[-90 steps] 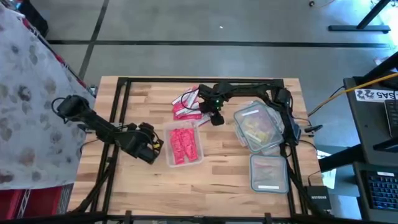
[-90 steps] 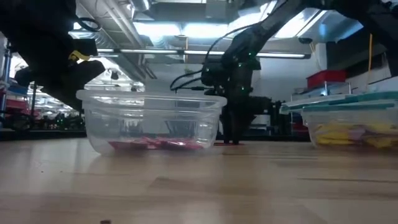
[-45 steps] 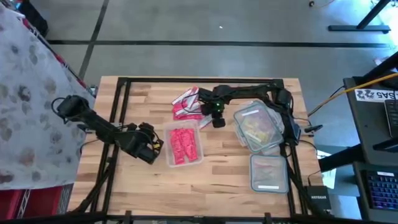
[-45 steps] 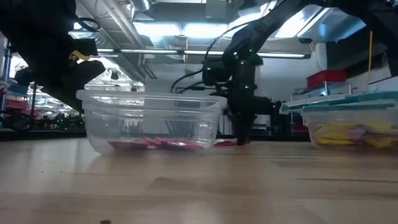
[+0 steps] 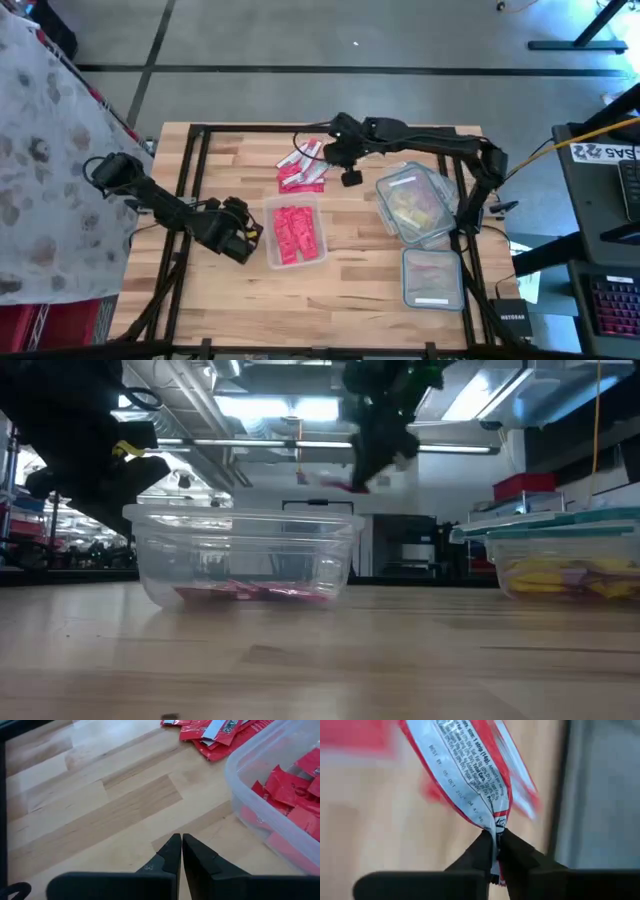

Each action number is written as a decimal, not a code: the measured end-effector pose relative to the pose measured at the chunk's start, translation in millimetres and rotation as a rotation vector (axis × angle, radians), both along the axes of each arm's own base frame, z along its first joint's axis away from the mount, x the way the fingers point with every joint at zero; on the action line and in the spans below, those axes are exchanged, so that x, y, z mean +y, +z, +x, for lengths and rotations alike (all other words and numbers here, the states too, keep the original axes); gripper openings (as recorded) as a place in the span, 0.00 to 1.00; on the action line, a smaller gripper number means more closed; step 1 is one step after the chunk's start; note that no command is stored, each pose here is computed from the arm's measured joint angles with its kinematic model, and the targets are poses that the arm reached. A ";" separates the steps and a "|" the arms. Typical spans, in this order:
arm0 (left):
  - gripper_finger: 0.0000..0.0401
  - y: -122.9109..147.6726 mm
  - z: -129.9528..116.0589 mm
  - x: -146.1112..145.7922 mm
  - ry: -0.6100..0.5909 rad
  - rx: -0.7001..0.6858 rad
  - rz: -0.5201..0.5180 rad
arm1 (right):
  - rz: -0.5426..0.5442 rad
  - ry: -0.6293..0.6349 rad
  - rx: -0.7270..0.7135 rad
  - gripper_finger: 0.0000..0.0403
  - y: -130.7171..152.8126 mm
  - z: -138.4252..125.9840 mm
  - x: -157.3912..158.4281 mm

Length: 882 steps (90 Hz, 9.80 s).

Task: Sort candy
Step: Put the pink candy strip into the left transparent bin

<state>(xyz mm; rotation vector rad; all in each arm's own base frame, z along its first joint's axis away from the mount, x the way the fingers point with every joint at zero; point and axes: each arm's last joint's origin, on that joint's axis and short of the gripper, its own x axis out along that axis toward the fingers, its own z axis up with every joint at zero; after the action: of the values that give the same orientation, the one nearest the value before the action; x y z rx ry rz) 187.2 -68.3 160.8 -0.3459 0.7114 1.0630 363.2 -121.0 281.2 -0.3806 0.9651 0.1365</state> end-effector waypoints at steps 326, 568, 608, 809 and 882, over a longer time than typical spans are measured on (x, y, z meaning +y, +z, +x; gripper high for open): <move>0.00 69.4 -59.5 -103.8 -0.223 0.025 -0.829 | 0.238 -0.274 0.142 0.59 -153.9 34.8 39.8; 0.00 4.8 0.9 -41.2 0.153 0.106 -0.007 | 0.250 -0.541 -0.139 0.37 -114.1 19.4 -36.5; 0.00 4.4 1.8 -41.7 0.161 0.090 -0.017 | 0.203 -0.407 0.106 0.01 -150.4 43.4 -50.9; 0.00 2.5 6.3 -45.0 0.108 0.062 -0.028 | 0.027 -0.084 0.325 0.00 -107.7 34.6 19.8; 0.00 4.7 0.6 -42.9 0.118 0.110 0.008 | 0.677 -0.266 -0.033 0.00 -30.0 45.9 75.5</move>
<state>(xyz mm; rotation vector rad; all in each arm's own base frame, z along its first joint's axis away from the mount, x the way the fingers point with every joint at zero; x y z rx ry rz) 187.7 -111.2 165.6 -0.3281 0.7923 1.2036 409.1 -45.5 251.2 0.3655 0.8708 0.2035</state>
